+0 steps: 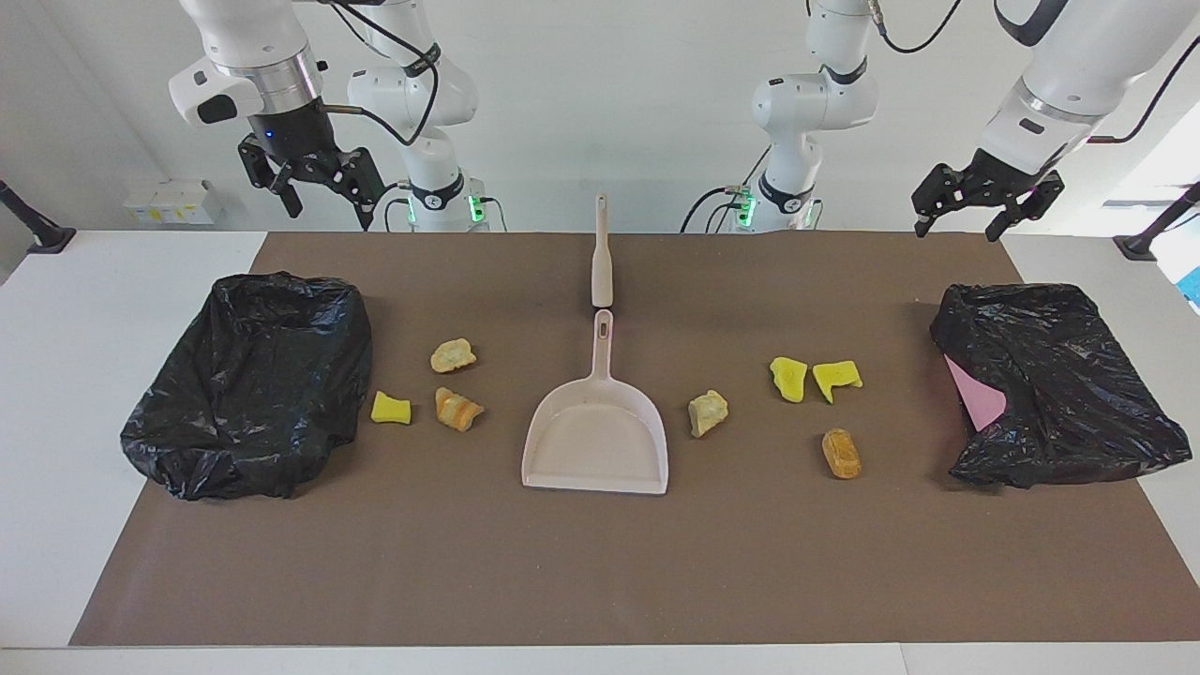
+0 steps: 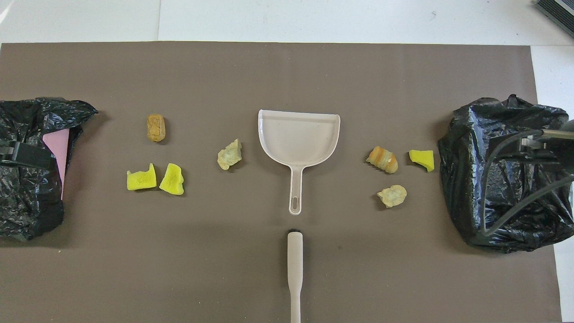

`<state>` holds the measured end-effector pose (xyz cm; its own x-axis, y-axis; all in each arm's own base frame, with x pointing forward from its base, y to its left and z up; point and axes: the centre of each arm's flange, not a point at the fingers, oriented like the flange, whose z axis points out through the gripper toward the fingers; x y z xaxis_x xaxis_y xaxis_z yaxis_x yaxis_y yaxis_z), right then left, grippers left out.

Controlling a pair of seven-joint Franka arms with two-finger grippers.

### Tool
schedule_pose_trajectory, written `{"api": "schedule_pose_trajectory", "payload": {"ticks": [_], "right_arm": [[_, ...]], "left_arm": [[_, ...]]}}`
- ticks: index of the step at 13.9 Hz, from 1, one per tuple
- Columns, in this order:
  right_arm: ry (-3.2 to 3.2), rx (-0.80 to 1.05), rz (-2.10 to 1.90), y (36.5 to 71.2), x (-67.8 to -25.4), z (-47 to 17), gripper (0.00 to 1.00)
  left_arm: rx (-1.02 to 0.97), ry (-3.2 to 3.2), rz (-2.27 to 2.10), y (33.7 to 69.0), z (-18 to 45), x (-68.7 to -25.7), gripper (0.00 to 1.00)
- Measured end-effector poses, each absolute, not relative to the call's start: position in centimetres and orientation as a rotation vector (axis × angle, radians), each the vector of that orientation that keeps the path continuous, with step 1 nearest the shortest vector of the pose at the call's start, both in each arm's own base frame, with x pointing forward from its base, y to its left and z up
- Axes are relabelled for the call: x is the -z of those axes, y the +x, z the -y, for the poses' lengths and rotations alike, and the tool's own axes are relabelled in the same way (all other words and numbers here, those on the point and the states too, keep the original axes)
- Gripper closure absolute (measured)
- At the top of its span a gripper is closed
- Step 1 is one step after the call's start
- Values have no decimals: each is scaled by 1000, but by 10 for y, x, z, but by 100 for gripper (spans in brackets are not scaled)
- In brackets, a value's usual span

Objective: Sweep and dump trash in bin

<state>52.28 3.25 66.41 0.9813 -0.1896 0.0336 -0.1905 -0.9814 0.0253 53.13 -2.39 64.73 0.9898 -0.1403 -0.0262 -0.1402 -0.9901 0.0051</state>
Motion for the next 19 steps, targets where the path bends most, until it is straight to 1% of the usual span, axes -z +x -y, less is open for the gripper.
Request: {"api": "schedule_pose_trajectory", "payload": {"ticks": [14,17,19], "right_arm": [[3096,-48,325,523,-664,-23,0],[3096,-48,325,523,-664,-23,0],[3096,-48,325,523,-664,-23,0]], "left_arm": [[37,3130,229,532,27,-646,0],[70,3128,235,533,29,-636,0],[121,3107,249,532,34,-619,0]]}}
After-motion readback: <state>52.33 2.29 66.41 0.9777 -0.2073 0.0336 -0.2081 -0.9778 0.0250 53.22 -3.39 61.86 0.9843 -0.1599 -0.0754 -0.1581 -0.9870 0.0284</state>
